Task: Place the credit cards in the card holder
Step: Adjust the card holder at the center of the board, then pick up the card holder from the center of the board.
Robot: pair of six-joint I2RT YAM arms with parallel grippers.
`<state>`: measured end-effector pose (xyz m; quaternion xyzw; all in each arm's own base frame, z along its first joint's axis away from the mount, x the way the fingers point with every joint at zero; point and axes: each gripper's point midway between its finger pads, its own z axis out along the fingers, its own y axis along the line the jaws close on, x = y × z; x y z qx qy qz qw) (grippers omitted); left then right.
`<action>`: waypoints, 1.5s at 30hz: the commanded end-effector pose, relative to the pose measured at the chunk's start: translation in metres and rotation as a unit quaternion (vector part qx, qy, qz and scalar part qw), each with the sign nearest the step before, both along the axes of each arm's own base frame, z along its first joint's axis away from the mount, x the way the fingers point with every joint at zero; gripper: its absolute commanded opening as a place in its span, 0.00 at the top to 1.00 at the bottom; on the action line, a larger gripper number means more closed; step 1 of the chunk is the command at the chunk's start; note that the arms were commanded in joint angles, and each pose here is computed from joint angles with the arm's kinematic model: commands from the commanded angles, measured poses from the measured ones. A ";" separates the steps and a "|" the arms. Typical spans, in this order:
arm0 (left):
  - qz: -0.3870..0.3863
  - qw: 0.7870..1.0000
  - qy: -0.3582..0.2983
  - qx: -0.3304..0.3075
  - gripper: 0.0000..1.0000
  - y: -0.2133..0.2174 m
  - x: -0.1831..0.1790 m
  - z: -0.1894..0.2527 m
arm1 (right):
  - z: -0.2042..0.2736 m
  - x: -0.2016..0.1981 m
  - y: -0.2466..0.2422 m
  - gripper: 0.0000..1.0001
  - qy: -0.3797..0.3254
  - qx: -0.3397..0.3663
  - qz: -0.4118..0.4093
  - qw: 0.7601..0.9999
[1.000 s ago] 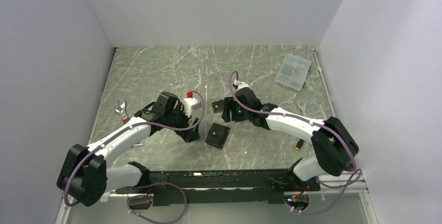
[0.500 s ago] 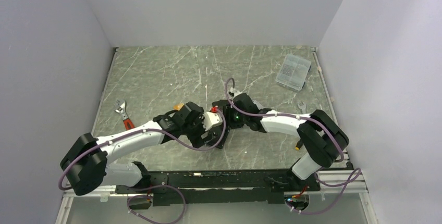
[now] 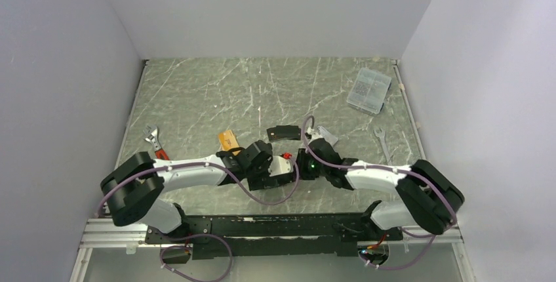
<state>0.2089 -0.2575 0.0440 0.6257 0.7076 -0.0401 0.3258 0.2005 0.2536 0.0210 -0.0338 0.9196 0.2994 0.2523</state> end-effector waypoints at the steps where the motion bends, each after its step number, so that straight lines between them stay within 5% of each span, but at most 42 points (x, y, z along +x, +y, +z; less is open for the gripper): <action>1: 0.025 0.999 -0.043 0.012 0.08 -0.008 0.025 0.006 | 0.004 -0.019 -0.008 0.78 0.002 0.024 -0.037 0.999; 8: 0.060 0.998 -0.005 -0.001 0.10 -0.018 0.036 0.007 | 0.006 -0.056 -0.005 0.80 0.020 0.049 -0.054 0.997; 16: 0.104 0.991 0.063 -0.063 0.10 -0.013 0.055 0.039 | 0.042 -0.050 -0.025 0.37 -0.048 0.001 -0.061 0.997; 25: 0.105 0.964 0.185 -0.161 0.05 -0.006 0.026 0.083 | 0.062 0.004 -0.039 0.20 -0.096 -0.035 -0.044 0.994; 38: 0.132 0.908 0.332 -0.218 0.02 -0.007 -0.018 0.051 | 0.023 -0.016 -0.016 0.40 -0.024 -0.004 0.047 0.999; 45: 0.141 0.927 0.300 -0.175 0.05 -0.018 -0.016 0.021 | 0.001 -0.022 -0.013 0.50 0.005 0.024 0.044 0.999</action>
